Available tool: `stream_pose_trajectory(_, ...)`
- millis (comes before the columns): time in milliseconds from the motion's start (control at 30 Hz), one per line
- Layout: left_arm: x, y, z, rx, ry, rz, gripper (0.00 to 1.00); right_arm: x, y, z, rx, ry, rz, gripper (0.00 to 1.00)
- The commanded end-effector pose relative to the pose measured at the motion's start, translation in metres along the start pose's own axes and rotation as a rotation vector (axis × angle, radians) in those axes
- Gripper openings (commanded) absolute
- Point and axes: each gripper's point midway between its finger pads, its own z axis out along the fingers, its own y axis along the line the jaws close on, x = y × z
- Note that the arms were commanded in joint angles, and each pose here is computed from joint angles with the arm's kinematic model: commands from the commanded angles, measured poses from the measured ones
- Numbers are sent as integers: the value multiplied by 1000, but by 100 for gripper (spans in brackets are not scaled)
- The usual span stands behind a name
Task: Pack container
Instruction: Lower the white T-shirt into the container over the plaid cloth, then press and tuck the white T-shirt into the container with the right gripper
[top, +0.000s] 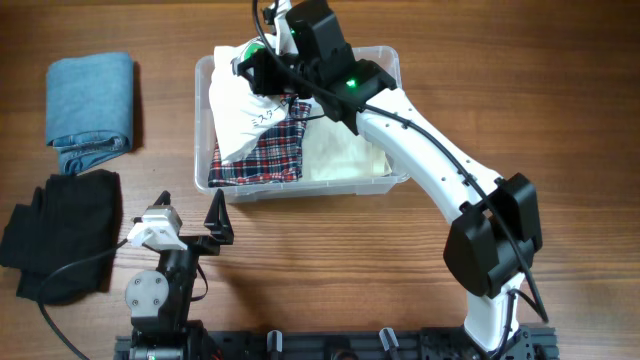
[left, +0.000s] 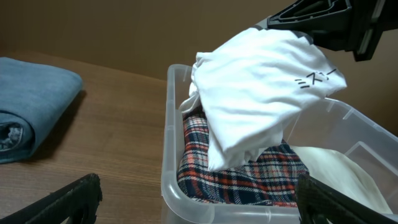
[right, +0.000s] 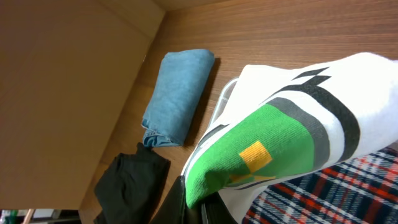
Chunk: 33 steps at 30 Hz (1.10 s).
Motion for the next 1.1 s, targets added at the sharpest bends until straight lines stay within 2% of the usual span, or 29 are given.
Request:
stream_pose_trajectory(0, 0, 3, 0, -13, -6, -10, 100, 4, 32, 5, -103, 5, -66, 4)
stream_pose_trajectory(300, 0, 3, 0, -13, -6, -10, 100, 16, 43, 8, -113, 30, -75, 4)
stream_pose_trajectory(567, 0, 3, 0, -13, -6, -10, 100, 46, -8, 7, 112, 128, -78, 4)
stream_pose_trajectory(633, 0, 3, 0, -13, -6, -10, 100, 53, -22, 4, 176, 156, -90, 33)
stream_pose_trajectory(700, 0, 3, 0, -13, -6, -10, 100, 57, -30, 1, 216, 170, -104, 51)
stream_pose_trajectory(767, 0, 3, 0, -13, -6, -10, 100, 61, -44, -3, 292, 179, -99, 63)
stream_pose_trajectory(967, 0, 3, 0, -13, -6, -10, 100, 55, -76, -19, 485, 172, -214, 72)
stream_pose_trajectory(1067, 0, 3, 0, -13, -6, -10, 100, 43, -84, -33, 575, 143, -300, 86)
